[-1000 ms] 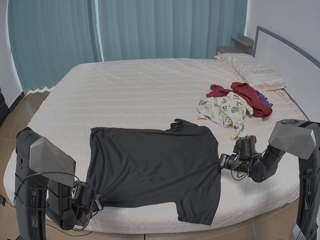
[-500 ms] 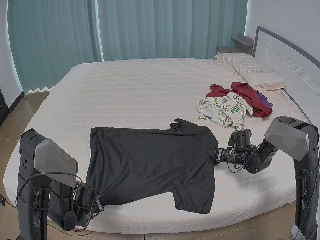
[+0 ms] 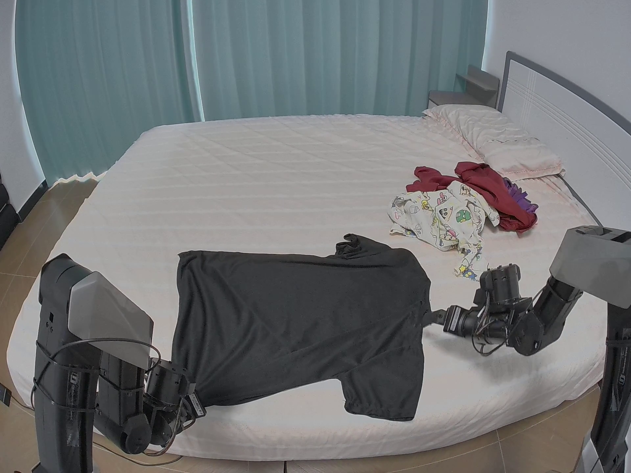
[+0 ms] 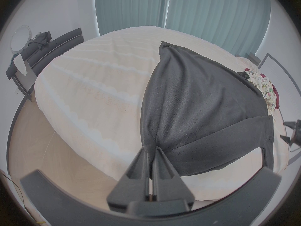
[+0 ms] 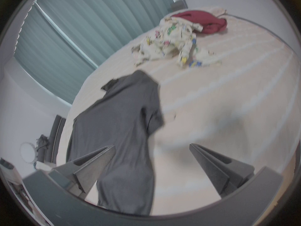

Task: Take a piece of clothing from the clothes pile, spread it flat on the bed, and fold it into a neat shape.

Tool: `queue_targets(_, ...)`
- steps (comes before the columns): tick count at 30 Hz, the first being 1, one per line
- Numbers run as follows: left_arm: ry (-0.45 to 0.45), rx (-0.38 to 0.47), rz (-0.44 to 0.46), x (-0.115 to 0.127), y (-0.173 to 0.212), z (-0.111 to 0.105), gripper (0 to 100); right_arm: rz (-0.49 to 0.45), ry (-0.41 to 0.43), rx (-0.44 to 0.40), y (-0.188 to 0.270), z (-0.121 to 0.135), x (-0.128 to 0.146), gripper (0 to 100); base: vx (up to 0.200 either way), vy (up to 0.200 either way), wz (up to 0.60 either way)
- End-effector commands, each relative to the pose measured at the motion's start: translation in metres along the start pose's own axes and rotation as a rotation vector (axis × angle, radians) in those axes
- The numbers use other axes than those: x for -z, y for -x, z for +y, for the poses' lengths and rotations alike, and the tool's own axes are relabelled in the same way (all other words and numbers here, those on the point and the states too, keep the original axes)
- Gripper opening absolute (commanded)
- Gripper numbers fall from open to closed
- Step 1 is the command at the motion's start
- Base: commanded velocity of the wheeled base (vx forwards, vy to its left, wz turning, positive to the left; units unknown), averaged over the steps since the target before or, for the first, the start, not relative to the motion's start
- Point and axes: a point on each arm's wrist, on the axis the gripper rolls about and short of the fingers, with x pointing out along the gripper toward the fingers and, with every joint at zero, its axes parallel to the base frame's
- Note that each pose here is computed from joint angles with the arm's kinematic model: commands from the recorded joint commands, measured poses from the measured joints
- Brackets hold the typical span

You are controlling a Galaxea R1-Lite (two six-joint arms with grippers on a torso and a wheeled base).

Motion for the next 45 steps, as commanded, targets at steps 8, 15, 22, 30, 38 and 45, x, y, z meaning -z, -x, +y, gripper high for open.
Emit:
queue_targets(8, 0.002, -0.001, 0.007, 0.001, -0.001, 0.001, 0, 0.312, 0.005, -0.083, 0.065, 0.037, 0.103, 100, 0.000, 0.000, 0.00)
queue_targets(15, 0.004, -0.001, 0.008, 0.001, -0.001, 0.001, 0, 0.291, 0.058, -0.094, 0.057, 0.036, 0.127, 100, 0.000, 0.000, 0.00)
queue_targets(22, 0.003, -0.001, 0.008, 0.001, -0.001, 0.001, 0, 0.315, 0.115, -0.087, 0.054, 0.034, 0.136, 100, 0.000, 0.000, 0.00)
queue_targets(30, 0.008, 0.007, -0.002, 0.001, -0.001, 0.001, 0, 0.296, 0.161, -0.072, 0.040, 0.034, 0.137, 100, 0.000, 0.000, 0.00)
queue_targets(38, 0.010, 0.015, -0.013, 0.001, -0.001, 0.001, 0, 0.242, 0.229, 0.009, 0.027, 0.033, 0.143, 100, 0.000, 0.000, 0.00)
queue_targets(45, 0.008, 0.014, -0.012, 0.001, -0.001, 0.001, 0, 0.234, 0.222, 0.005, 0.028, 0.032, 0.142, 0, 0.000, 0.000, 0.00)
